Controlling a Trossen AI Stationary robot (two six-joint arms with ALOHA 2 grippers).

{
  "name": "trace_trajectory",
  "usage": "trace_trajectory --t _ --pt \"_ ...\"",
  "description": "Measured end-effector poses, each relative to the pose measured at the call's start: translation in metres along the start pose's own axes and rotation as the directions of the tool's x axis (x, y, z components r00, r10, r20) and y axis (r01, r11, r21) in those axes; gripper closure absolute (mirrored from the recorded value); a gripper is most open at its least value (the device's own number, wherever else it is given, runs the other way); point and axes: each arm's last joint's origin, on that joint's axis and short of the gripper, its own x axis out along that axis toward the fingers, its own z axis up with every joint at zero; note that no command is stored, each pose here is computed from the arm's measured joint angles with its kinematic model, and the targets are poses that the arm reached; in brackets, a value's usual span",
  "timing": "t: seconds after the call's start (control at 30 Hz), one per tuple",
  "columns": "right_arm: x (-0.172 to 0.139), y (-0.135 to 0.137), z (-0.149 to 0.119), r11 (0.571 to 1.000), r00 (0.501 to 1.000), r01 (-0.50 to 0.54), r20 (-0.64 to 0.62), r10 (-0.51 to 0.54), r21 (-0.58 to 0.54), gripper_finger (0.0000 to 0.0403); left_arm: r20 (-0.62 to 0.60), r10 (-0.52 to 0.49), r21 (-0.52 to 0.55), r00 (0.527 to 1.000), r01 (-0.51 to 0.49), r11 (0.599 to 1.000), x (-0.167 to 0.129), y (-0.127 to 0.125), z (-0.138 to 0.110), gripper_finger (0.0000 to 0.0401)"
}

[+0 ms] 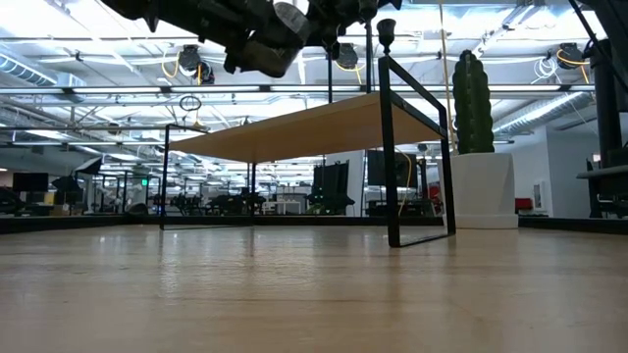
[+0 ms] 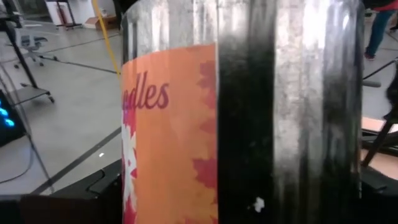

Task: Pick & Place candle stick holders
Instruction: Put the top orange scented candle on the shelf

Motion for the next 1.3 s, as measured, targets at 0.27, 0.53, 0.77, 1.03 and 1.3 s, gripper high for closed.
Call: trace_trajectory --t 0.27,0.53,0.77,1.03,1.3 --pt "0.000 0.000 -0.001 1.000 1.000 -0.001 -0.004 0.001 0.003 0.0353 -0.009 0.022 0.042 1.000 -0.022 0.999 0.000 0.000 -0.001 0.0053" --pt "0.000 -0.001 0.000 1.000 1.000 0.007 0.000 -0.007 -0.001 0.0350 -0.015 0.051 0.079 0.999 -0.050 0.996 -0.001 0.000 -0.001 0.0053" --pt "-0.001 -0.004 -0.001 0.999 0.999 0.043 -0.002 -0.043 0.001 0.0346 -0.019 0.087 0.023 0.996 -0.087 0.996 -0.001 0.001 -0.002 0.0053" --pt "-0.006 -0.002 0.001 0.998 0.998 0.055 0.005 -0.055 -0.027 0.0344 -0.103 0.186 -0.028 0.977 -0.190 0.981 -0.001 0.005 -0.011 0.0054" --pt "-0.016 -0.007 0.006 0.994 0.994 0.100 0.040 -0.099 -0.038 0.0344 -0.129 0.233 -0.059 0.964 -0.242 0.968 -0.002 0.006 -0.013 0.0054"
